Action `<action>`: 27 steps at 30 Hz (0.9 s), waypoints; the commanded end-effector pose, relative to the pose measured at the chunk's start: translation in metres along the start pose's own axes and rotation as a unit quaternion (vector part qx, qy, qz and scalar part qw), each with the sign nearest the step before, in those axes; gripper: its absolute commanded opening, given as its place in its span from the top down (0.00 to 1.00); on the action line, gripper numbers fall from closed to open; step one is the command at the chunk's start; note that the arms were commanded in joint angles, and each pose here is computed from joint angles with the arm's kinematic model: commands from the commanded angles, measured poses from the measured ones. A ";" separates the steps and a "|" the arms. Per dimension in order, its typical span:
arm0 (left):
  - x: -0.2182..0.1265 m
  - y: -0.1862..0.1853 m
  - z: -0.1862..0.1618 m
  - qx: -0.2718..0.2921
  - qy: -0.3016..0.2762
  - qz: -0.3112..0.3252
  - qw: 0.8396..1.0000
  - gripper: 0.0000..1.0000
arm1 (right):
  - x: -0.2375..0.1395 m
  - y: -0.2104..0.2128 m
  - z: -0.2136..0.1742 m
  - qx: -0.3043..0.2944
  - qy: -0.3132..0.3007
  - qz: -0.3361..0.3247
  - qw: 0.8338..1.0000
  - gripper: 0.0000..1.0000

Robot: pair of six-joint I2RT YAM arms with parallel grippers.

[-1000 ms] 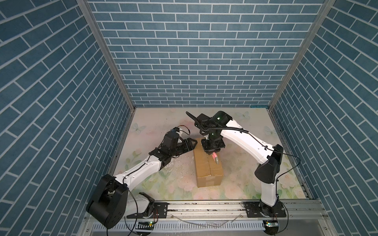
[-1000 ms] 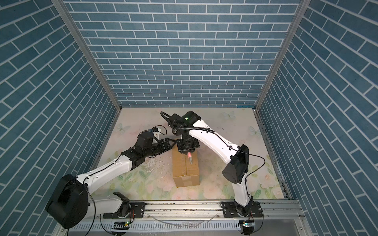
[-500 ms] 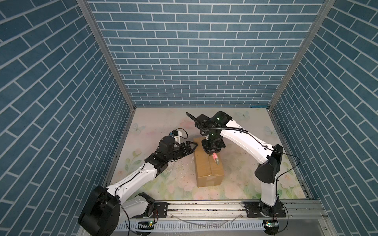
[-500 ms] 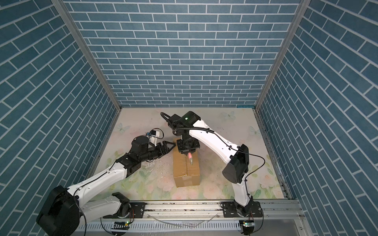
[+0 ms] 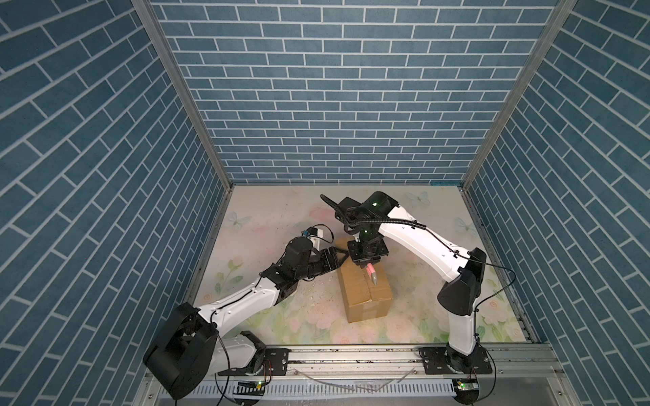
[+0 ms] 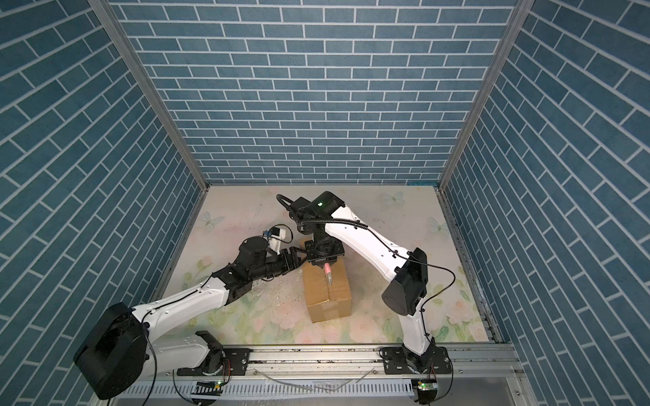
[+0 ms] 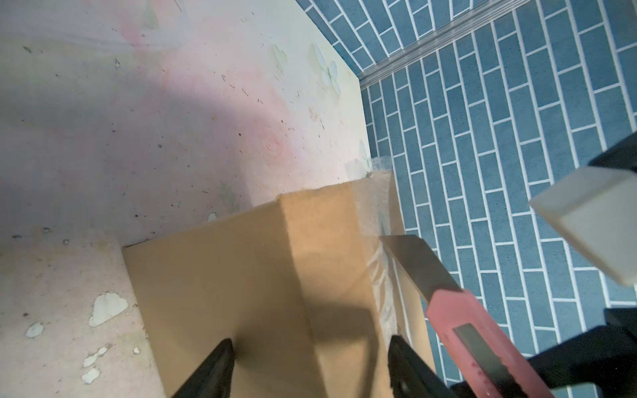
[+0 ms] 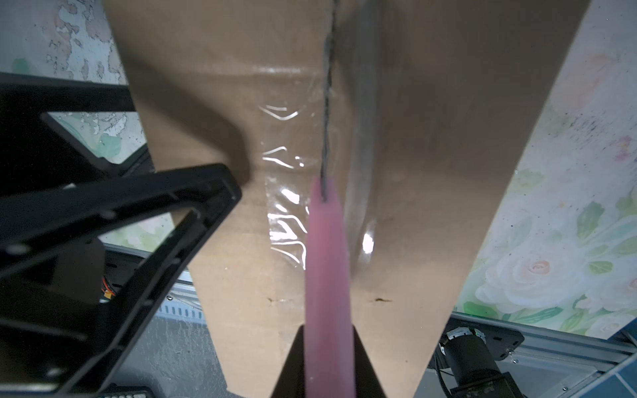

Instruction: Unpack the express box

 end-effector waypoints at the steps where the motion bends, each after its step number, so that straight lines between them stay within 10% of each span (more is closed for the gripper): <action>1: 0.003 0.007 -0.003 0.009 -0.004 0.023 1.000 0.31 | 0.008 -0.007 -0.014 0.000 0.049 -0.032 0.998 1.00; 27: 0.009 0.026 -0.009 0.005 -0.009 0.069 0.998 0.38 | 0.003 -0.019 -0.048 -0.002 0.126 -0.032 0.992 1.00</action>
Point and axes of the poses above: each gripper's point midway between its finger pads, its own x axis out along the fingers, its own y axis along the line the jaws close on, z = x × y, the point moved 4 cm from there along -x, back along the fingers, and after that the axes turned 4 degrees about x, right-handed, at the moved point
